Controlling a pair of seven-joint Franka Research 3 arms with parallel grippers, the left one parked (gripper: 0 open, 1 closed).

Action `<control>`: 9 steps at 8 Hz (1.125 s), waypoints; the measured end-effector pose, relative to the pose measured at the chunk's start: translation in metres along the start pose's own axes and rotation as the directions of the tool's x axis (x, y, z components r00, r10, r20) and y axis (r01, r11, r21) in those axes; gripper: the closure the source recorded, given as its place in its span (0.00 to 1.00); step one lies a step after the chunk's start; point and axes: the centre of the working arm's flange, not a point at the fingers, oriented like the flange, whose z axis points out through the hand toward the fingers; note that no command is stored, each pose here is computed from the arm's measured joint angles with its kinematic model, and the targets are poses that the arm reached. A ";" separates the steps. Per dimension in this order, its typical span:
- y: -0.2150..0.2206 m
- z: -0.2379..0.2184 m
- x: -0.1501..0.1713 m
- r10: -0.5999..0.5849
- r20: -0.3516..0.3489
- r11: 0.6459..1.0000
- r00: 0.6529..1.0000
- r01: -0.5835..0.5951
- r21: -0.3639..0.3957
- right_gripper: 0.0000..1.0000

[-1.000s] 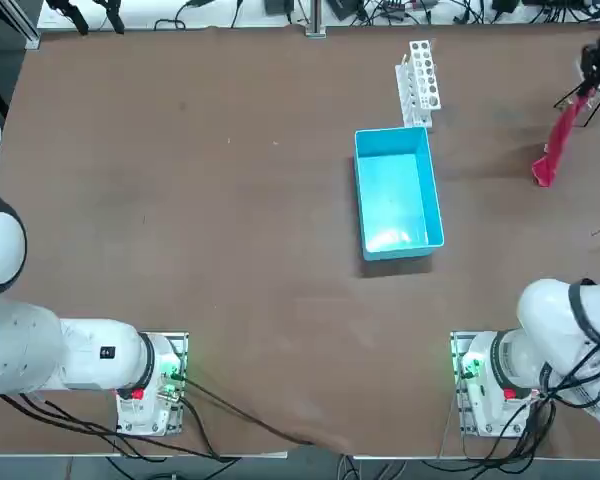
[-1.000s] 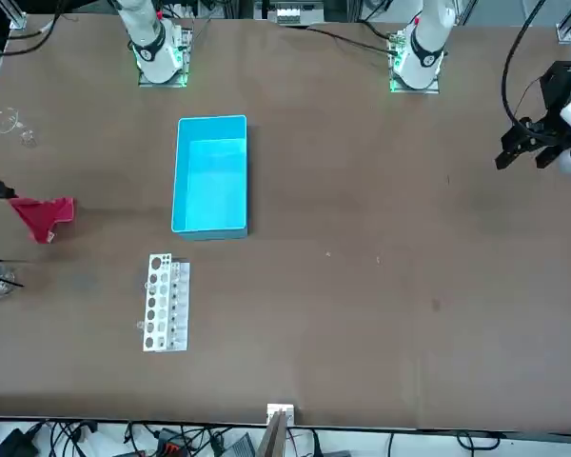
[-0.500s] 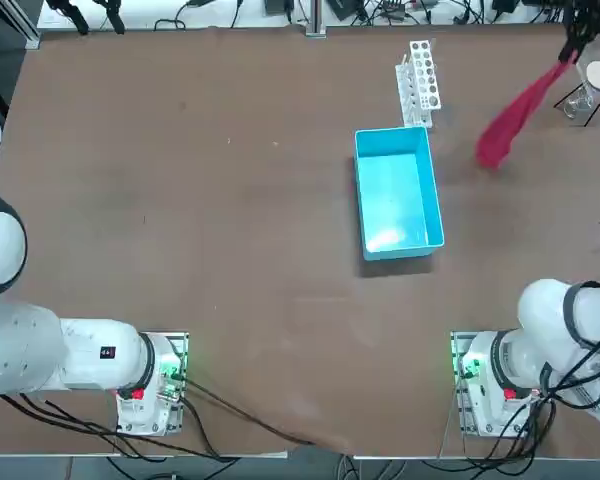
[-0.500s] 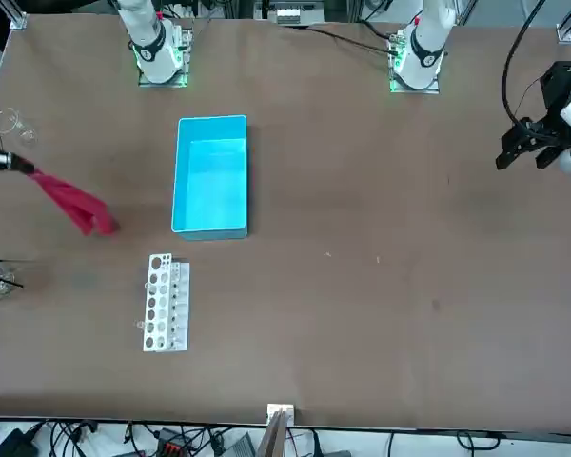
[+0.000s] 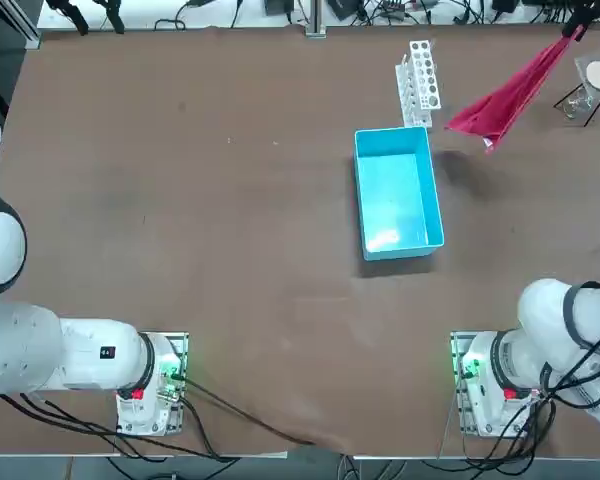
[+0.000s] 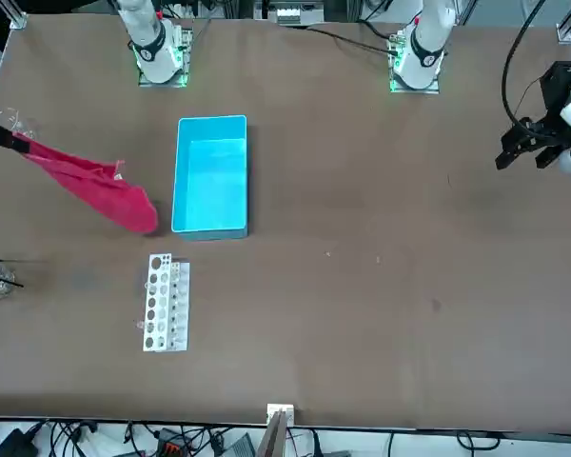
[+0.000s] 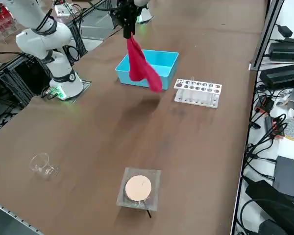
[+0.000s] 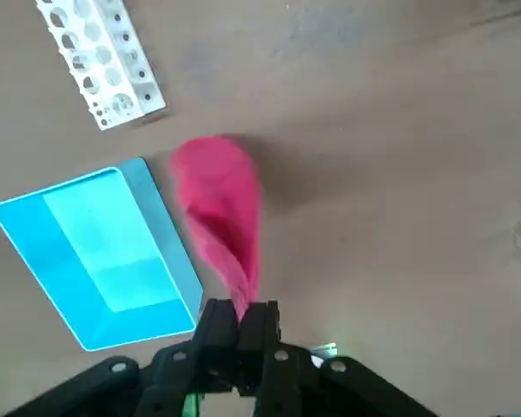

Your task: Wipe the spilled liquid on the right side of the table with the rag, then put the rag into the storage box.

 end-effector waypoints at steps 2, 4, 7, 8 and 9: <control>0.007 -0.004 0.000 0.005 0.006 1.000 1.000 -0.005 0.010 0.98; -0.010 -0.012 -0.007 -0.010 0.015 1.000 1.000 0.010 0.000 0.98; -0.111 -0.001 -0.026 -0.035 0.056 0.999 0.998 0.035 0.003 0.98; -0.143 0.003 -0.037 -0.032 0.081 0.999 0.996 0.029 0.035 0.98; -0.169 0.006 -0.047 -0.036 0.105 0.998 0.994 0.029 0.062 0.98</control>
